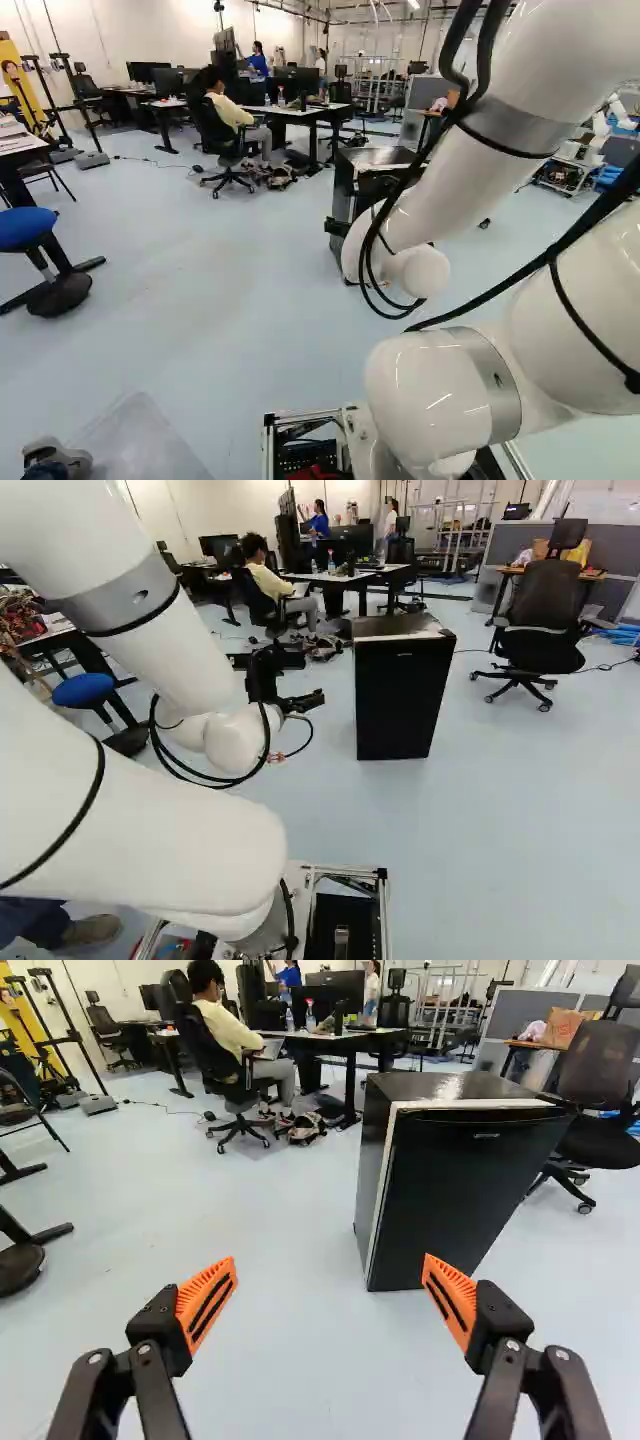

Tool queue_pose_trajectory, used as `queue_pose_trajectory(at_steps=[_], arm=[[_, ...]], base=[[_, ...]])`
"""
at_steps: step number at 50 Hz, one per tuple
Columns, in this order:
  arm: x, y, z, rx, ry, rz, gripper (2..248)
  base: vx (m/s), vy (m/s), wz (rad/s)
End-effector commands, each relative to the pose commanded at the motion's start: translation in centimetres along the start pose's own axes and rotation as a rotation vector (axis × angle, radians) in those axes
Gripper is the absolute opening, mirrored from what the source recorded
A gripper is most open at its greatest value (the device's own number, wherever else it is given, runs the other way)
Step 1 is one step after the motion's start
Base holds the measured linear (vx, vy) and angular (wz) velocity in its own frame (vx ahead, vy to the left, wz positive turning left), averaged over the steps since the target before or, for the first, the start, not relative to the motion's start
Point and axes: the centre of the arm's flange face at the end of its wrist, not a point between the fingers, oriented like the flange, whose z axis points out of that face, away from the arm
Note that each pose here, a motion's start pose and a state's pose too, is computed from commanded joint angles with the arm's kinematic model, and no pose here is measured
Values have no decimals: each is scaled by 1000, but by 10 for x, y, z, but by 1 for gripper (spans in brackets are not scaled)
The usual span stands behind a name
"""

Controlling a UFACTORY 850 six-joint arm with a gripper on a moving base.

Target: Grab a drink from the fridge

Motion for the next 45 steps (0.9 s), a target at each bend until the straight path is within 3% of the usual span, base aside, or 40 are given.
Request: queue_pose_trajectory(at_steps=[45], arm=[[0,0,0,0,0,0,247]], base=[[8,-1,-3]])
